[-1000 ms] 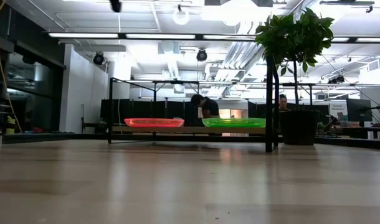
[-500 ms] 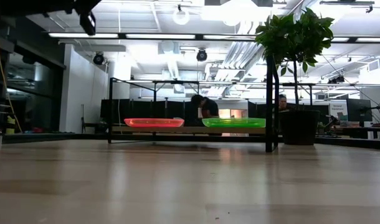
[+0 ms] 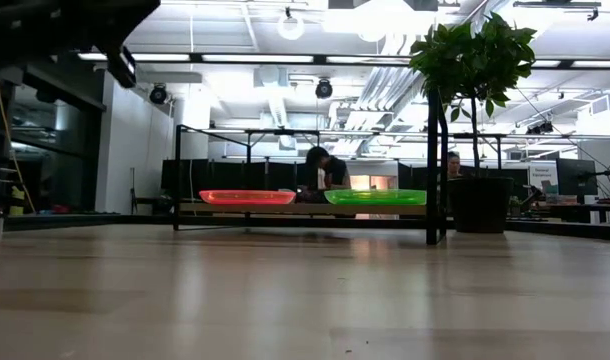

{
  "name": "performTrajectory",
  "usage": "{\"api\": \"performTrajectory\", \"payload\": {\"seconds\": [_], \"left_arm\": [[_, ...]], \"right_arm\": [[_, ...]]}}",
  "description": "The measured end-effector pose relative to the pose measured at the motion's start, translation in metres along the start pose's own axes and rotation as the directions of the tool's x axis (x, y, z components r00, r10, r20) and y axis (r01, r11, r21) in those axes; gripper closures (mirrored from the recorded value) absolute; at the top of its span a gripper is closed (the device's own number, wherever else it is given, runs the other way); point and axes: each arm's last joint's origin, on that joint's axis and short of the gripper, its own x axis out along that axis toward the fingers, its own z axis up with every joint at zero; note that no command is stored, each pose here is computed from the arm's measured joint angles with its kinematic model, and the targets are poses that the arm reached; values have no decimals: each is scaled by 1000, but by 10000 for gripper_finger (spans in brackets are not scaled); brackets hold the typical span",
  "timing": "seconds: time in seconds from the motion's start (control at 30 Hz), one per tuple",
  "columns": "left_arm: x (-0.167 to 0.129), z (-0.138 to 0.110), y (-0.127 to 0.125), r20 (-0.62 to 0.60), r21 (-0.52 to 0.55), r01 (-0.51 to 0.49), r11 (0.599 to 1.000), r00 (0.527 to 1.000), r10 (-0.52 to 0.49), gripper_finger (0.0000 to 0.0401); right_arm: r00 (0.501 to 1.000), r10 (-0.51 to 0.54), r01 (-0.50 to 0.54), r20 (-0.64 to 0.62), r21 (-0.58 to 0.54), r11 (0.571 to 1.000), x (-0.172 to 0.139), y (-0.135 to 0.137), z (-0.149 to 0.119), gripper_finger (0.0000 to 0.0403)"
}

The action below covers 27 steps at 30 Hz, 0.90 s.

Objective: Place and stack plates onto a shelf
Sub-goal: Return to Home Position

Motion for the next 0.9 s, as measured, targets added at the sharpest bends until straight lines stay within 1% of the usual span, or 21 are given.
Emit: {"api": "performTrajectory", "payload": {"seconds": [0.1, 0.17, 0.27, 0.37, 0.47, 0.57, 0.67, 0.73, 0.83, 0.9], "left_arm": [[-6, -8, 4, -10, 5, -16, 1000, 1000, 16, 401], [-8, -12, 7, -39, 21, -31, 999, 999, 32, 401], [-11, -11, 9, -54, 61, -43, 997, 997, 46, 401], [-14, -9, 13, -49, 83, -76, 994, 996, 80, 401], [-17, -6, 16, -33, 61, -88, 994, 995, 91, 401], [-18, -6, 18, -42, 23, -93, 995, 995, 94, 401], [-19, -9, 19, -73, 12, -112, 994, 991, 113, 401], [-19, -9, 20, -79, 12, -114, 993, 990, 115, 401], [-19, -10, 20, -85, 13, -117, 993, 989, 117, 400], [-19, -10, 20, -84, 13, -117, 993, 989, 117, 400]], "right_arm": [[1000, 12, -12, -9, 0, 1000, 0, 0, 0, 247], [999, 28, -28, -25, -1, 1000, -1, 0, -1, 247], [997, 45, -44, -60, 5, 999, -4, 0, -3, 247], [993, 41, -40, -109, 8, 999, -11, -4, -5, 247], [986, 27, -28, -166, -8, 1000, -22, -8, -8, 247], [977, 24, -36, -210, -52, 998, -35, -10, -11, 254], [964, 34, -63, -263, -103, 993, -50, -10, -16, 281], [956, 36, -79, -290, -138, 987, -62, -10, -21, 313], [954, 83, -131, -287, -154, 979, -79, -14, -35, 375], [957, 132, -172, -258, -139, 975, -87, -21, -48, 395]]}}
